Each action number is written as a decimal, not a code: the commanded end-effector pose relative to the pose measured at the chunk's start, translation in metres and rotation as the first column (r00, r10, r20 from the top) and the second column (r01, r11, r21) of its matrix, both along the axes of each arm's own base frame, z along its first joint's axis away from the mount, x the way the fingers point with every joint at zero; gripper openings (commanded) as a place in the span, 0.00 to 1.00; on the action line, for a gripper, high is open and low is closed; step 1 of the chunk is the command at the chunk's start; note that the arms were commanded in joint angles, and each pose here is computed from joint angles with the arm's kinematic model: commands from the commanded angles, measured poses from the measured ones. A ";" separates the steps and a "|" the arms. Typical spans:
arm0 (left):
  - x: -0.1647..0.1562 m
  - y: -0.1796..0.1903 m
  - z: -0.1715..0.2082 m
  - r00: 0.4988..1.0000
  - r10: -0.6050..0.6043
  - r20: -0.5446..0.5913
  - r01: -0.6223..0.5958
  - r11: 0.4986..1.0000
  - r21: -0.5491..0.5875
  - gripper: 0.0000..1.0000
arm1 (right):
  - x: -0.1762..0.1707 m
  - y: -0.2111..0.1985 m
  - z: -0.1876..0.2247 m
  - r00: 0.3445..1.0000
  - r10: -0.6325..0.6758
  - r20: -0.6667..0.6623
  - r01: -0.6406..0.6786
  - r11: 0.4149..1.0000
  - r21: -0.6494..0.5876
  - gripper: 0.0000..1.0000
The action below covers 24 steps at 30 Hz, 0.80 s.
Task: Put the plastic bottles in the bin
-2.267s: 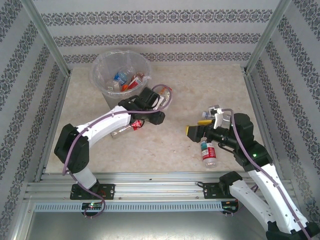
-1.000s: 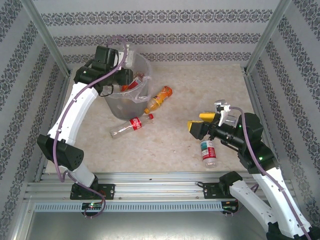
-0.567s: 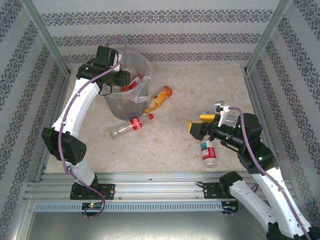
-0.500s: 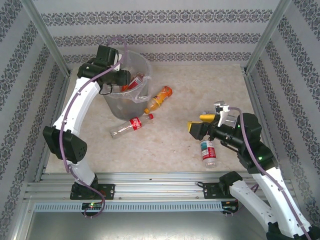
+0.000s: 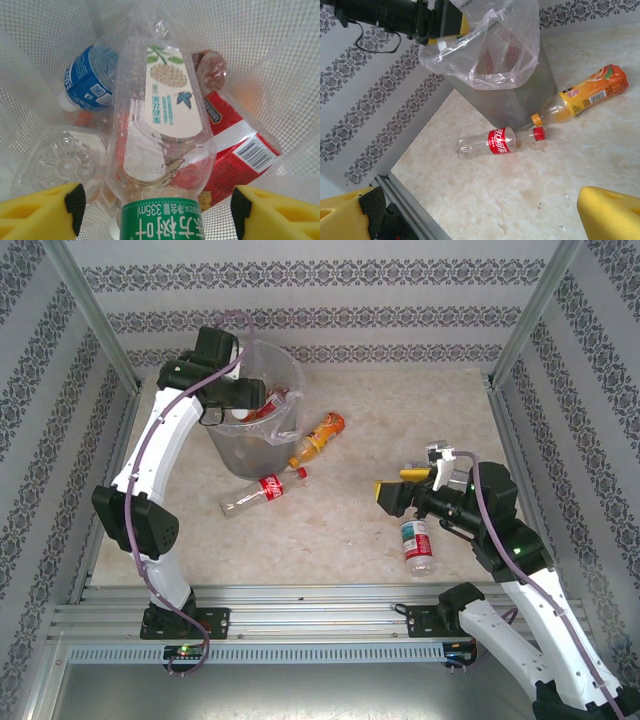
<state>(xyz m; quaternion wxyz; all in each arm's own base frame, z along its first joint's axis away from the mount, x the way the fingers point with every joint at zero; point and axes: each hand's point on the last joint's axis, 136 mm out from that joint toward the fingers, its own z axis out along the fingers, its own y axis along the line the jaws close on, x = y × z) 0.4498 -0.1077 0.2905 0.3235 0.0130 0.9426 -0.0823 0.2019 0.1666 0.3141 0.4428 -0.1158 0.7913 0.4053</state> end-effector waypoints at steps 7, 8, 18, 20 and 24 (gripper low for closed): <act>-0.029 0.008 0.068 0.986 -0.052 0.156 0.054 0.999 -0.007 1.00 | -0.001 -0.001 0.000 1.000 -0.005 0.006 0.005 1.000 -0.019 0.98; -0.033 0.006 0.073 0.982 -0.072 0.173 0.075 0.997 -0.011 1.00 | -0.001 -0.001 -0.001 1.000 -0.008 0.005 0.008 1.000 -0.023 0.98; -0.125 -0.020 0.073 0.914 -0.342 0.217 0.351 0.936 -0.002 1.00 | 0.001 -0.004 -0.008 1.000 -0.022 -0.011 0.022 0.999 -0.048 0.98; -0.143 -0.020 0.061 0.912 -0.363 0.189 0.370 0.929 -0.003 1.00 | 0.001 -0.003 -0.008 1.000 -0.021 -0.011 0.021 0.999 -0.049 0.98; -0.162 -0.016 0.036 0.931 -0.336 0.139 0.339 0.941 0.009 1.00 | 0.002 -0.002 -0.009 1.000 -0.016 -0.010 0.016 0.999 -0.043 0.98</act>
